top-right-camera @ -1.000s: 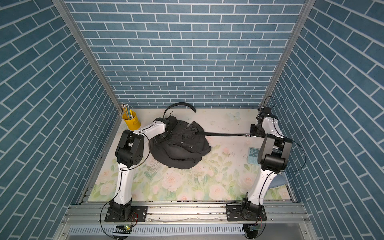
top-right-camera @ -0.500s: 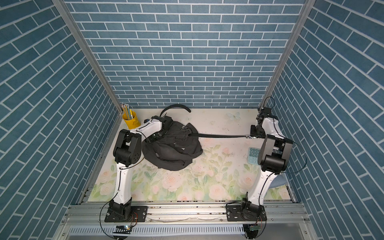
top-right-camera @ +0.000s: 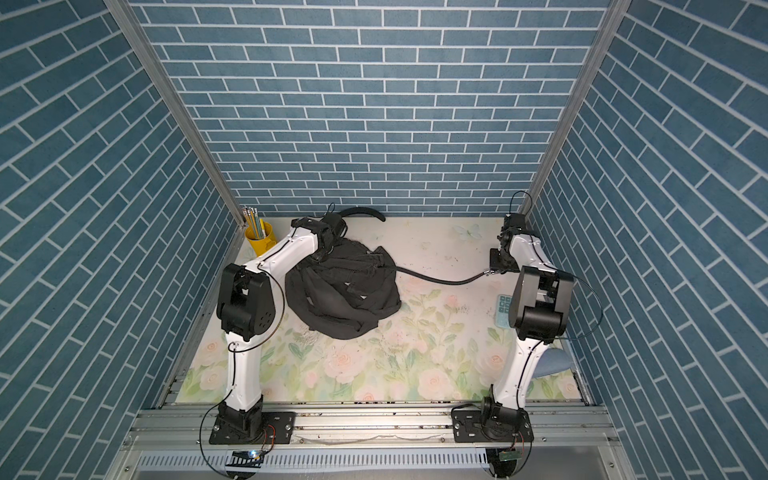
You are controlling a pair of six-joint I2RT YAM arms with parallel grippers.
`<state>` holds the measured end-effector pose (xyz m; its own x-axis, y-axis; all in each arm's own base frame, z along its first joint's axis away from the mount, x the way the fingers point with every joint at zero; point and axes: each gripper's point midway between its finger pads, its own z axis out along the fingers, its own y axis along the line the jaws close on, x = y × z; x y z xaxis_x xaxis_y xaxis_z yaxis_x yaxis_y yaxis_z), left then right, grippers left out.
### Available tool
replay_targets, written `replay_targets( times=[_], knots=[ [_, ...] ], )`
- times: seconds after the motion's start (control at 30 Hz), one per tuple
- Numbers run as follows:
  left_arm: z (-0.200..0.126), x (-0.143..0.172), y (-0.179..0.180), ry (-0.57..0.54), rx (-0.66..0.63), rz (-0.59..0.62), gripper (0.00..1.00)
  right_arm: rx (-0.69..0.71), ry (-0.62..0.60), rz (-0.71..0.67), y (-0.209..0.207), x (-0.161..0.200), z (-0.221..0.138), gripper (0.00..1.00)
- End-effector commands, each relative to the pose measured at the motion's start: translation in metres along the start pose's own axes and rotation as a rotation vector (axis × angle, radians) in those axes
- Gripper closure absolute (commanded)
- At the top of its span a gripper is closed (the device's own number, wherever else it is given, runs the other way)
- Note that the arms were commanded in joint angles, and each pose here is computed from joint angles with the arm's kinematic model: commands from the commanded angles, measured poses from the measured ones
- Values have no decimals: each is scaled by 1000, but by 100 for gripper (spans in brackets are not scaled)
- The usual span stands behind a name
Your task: Remove the belt from the trousers
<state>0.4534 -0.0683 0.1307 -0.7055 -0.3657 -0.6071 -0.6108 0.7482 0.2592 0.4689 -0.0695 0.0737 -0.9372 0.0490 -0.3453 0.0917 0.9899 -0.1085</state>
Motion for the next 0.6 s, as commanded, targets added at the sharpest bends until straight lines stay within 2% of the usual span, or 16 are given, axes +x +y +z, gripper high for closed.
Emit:
replay_targets(
  times=[0.0, 0.27, 0.33, 0.47, 0.5, 0.57],
  knots=[
    [-7, 3, 3, -4, 13, 34, 41, -20, 15, 18, 12, 1, 23, 100],
    [0, 26, 13, 38, 32, 35, 41, -42, 36, -4, 18, -5, 46, 100],
    [-1, 30, 13, 47, 47, 28, 41, -51, 79, -15, 22, 3, 65, 100],
    [-5, 38, 2, 79, 136, 31, 41, -49, 103, -26, 22, 8, 80, 100],
    [-6, 41, -4, 88, 175, 35, 41, -55, 93, -33, 23, 6, 81, 99],
    [-13, 46, -16, 105, 266, 52, 40, -72, 78, -36, 24, 3, 83, 89]
  ],
)
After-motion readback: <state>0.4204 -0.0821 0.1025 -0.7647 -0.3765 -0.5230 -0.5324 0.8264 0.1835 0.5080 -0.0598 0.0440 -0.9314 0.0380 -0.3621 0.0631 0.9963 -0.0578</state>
